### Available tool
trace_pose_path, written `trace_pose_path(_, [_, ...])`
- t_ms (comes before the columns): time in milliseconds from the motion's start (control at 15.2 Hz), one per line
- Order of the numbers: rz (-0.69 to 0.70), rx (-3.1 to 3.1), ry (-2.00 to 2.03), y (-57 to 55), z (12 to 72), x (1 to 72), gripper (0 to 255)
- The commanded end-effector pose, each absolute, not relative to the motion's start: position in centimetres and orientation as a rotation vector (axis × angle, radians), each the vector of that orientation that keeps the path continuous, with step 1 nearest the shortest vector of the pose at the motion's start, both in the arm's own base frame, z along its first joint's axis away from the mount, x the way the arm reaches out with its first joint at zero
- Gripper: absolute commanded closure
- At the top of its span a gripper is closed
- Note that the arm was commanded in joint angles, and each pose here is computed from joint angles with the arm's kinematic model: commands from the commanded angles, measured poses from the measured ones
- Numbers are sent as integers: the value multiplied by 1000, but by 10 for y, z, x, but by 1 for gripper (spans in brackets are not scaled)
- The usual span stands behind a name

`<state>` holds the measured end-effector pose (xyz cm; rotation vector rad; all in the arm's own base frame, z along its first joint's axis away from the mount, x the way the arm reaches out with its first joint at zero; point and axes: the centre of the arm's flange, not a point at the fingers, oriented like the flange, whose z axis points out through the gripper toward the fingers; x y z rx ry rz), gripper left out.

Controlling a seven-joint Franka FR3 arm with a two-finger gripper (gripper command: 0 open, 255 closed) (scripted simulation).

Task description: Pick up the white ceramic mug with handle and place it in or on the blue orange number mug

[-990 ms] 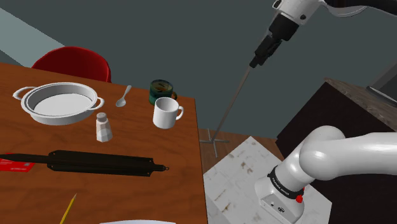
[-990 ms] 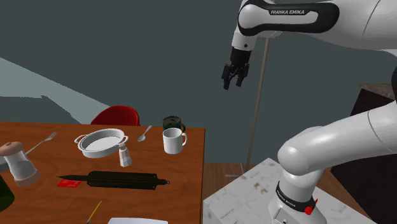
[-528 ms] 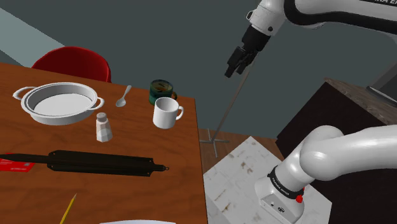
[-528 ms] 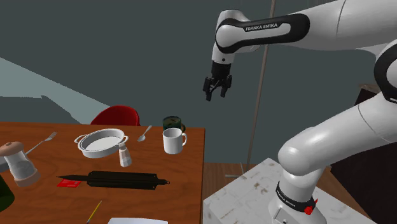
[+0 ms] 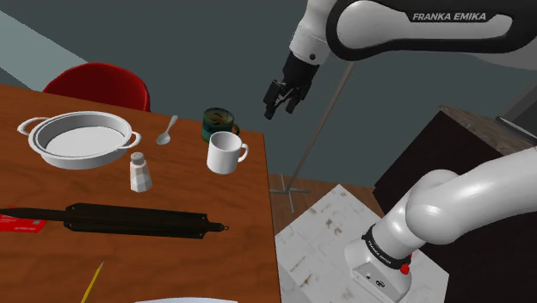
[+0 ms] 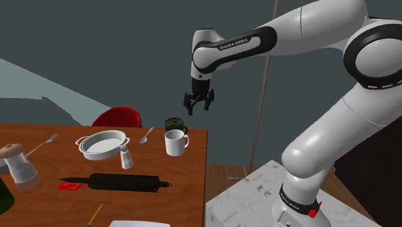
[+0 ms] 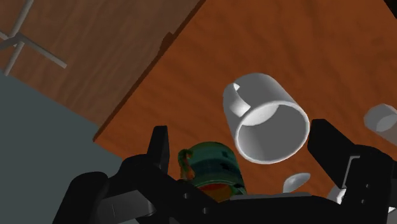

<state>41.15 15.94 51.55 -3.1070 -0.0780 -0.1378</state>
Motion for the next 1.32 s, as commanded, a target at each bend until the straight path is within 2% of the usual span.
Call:
trace_pose_path(0, [-128,-3112,-58,176,497,425,0])
trace_pose_path(924, [-54,-3152,63,295,383,517,0])
trace_pose_path(1254, [-54,-3152,62,295,356,518,0])
